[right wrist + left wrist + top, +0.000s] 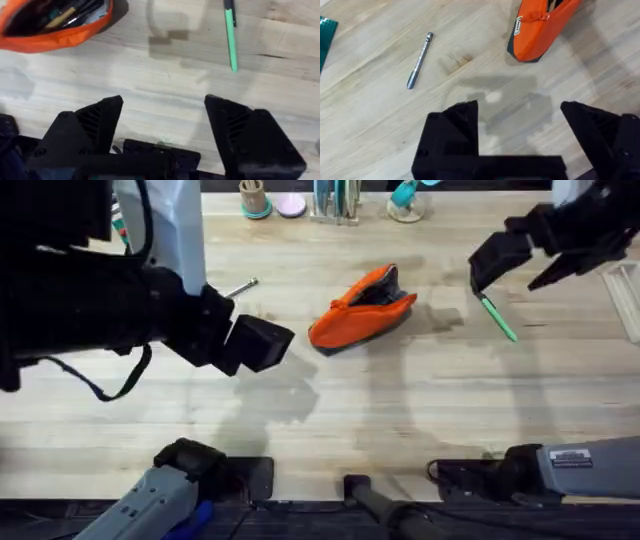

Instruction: Unzip the bag, pick up the pens from the table one at a time and place them inside, then zip the bag closed.

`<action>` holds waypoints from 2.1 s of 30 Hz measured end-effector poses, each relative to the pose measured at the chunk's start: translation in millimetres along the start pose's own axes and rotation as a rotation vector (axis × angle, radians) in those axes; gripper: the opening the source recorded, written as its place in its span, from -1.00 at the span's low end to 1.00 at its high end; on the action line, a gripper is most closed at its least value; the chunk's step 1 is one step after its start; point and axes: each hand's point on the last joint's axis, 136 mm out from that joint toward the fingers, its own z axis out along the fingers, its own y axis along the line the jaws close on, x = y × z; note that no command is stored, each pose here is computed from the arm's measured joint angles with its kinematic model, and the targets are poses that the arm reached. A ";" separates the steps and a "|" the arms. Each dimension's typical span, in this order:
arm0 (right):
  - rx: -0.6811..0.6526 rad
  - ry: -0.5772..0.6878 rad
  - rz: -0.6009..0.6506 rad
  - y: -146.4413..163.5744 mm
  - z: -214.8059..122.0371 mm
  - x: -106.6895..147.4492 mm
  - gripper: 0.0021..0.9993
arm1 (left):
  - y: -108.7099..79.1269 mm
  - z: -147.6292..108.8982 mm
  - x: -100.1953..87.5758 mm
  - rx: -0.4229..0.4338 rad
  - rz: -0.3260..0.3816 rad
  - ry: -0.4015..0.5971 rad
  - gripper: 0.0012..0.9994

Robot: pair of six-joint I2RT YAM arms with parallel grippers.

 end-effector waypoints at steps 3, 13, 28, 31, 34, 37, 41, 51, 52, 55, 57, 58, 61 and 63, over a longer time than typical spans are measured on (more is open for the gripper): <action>0.006 0.009 -0.004 -4.5 13.9 0.8 0.99 | 0.0 0.1 0.0 0.000 0.000 0.000 0.99; 0.070 0.079 0.084 -46.5 49.4 23.1 0.99 | 0.0 0.0 0.0 0.000 0.000 0.000 0.99; 0.163 -0.006 -0.103 -78.0 73.5 0.8 0.99 | -0.1 0.0 0.8 0.000 0.000 0.003 0.99; 0.163 0.008 -0.132 -83.2 82.0 -2.1 0.99 | -0.4 -0.1 2.1 0.002 -0.001 0.009 0.99; 0.160 0.020 -0.153 -87.0 91.3 -5.6 0.99 | -0.7 0.0 3.1 0.003 -0.001 0.013 0.99; 0.156 0.030 -0.163 -89.1 99.4 -8.3 0.99 | -1.2 -0.1 5.1 0.005 -0.002 0.021 0.99; 0.148 0.051 -0.172 -90.5 108.9 -8.8 0.99 | -1.3 -0.1 5.7 0.005 -0.003 0.023 0.99; 0.103 0.115 -0.171 -89.8 135.0 -5.4 0.99 | -1.7 -0.2 7.4 0.007 -0.003 0.030 0.99; 0.091 0.122 -0.170 -88.6 138.2 -4.9 0.99 | -1.7 -0.1 7.4 0.007 -0.003 0.030 0.99; 0.067 0.147 -0.168 -86.8 148.2 -2.6 0.99 | -1.7 -0.1 7.4 0.007 -0.003 0.030 0.99; 0.066 0.154 -0.167 -87.3 150.4 -2.2 0.99 | -1.6 -0.2 7.4 0.006 -0.003 0.030 0.99; 0.066 0.154 -0.167 -87.3 150.4 -2.1 0.97 | -1.6 -0.2 7.4 0.006 -0.003 0.030 0.99; 0.077 0.157 -0.169 -89.8 151.1 -2.6 0.75 | -1.7 -0.2 7.4 0.007 -0.003 0.030 0.99; 0.088 0.158 -0.171 -93.0 151.4 -3.2 0.25 | -1.7 -0.2 7.5 0.007 -0.003 0.030 0.99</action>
